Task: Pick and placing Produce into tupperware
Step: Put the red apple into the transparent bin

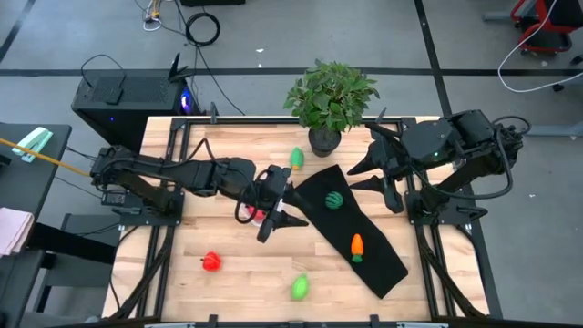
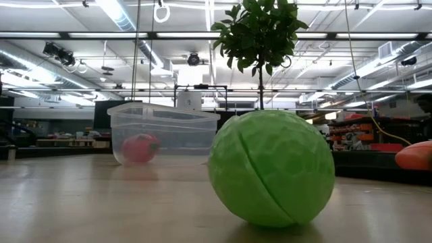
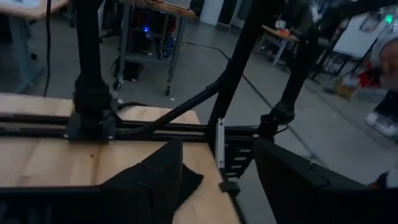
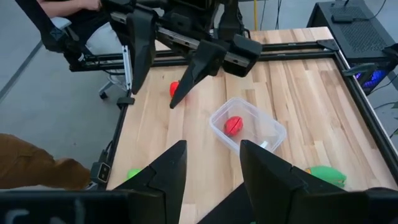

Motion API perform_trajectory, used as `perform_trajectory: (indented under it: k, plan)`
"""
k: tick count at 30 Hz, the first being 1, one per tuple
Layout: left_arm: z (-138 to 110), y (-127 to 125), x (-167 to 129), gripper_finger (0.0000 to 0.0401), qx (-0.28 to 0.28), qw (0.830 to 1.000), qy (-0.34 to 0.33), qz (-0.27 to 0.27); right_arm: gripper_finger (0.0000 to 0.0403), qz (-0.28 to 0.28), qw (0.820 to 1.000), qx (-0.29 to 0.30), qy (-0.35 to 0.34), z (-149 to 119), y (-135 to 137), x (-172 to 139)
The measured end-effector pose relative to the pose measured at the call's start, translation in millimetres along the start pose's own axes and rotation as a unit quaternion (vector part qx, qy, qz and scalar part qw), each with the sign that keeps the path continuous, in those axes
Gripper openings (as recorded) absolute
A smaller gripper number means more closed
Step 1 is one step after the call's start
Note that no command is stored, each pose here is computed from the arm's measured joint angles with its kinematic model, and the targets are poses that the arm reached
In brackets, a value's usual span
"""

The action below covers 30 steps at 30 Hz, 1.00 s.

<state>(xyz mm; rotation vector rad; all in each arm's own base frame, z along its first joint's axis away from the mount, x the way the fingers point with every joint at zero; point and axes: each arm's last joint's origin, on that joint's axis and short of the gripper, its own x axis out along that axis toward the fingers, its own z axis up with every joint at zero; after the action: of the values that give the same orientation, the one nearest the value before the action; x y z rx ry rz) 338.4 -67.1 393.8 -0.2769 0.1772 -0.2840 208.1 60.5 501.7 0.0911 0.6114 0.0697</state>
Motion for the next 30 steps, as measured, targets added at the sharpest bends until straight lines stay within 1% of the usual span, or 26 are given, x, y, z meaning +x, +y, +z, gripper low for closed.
perform_trajectory:
  k: [1, 3, 6, 8, 10, 14, 17, 19, 23, 26, 30]
  plan:
    - [0.2, 0.2, 0.0, 0.0207, 0.001, 1.000, -0.002, 0.003, 0.0155, 0.000, 1.000, 0.008, 0.000, 0.0, 0.0, 0.0]
    - [0.9, -2.8, 0.4, 0.0202, 0.023, 0.999, -0.017, 0.033, 0.0155, 0.000, 1.000, 0.031, 0.000, 0.0, 0.0, 0.0]
    - [5.7, -17.3, 0.8, 0.0189, 0.099, 0.991, -0.067, 0.065, 0.0155, 0.000, 0.999, 0.036, 0.000, 0.0, -0.1, 0.0]
    - [7.9, -24.6, 0.4, 0.0179, 0.120, 0.986, -0.088, 0.072, 0.0155, 0.000, 0.999, 0.037, 0.000, 0.0, 0.0, 0.0]
    - [8.0, -28.6, -2.3, 0.0169, 0.123, 0.986, -0.086, 0.071, 0.0155, -0.002, 0.999, 0.038, 0.000, 0.0, -0.1, 0.0]
    - [9.4, -31.3, -13.0, 0.0152, 0.123, 0.986, -0.069, 0.086, 0.0155, -0.002, 0.999, 0.038, 0.000, 0.0, -0.1, 0.0]
    - [11.0, -38.1, -30.4, 0.0141, 0.127, 0.987, -0.043, 0.086, 0.0155, -0.008, 0.999, 0.037, -0.002, 0.0, -0.5, 0.0]
    - [12.9, -42.7, -47.9, 0.0135, 0.131, 0.987, -0.021, 0.089, 0.0155, -0.011, 0.999, 0.038, -0.003, 0.1, -0.7, 0.0]
    - [12.3, -48.6, -81.1, 0.0127, 0.127, 0.983, 0.020, 0.134, 0.0155, -0.011, 0.999, 0.038, -0.003, 0.1, -0.7, 0.0]
    - [9.9, -53.0, -97.0, 0.0124, 0.114, 0.980, 0.037, 0.157, 0.0155, -0.016, 0.999, 0.038, -0.005, 0.2, -0.9, 0.0]
    - [8.1, -63.6, -111.0, 0.0123, 0.105, 0.977, 0.033, 0.182, 0.0155, -0.024, 0.999, 0.038, -0.007, 0.3, -1.4, 0.0]
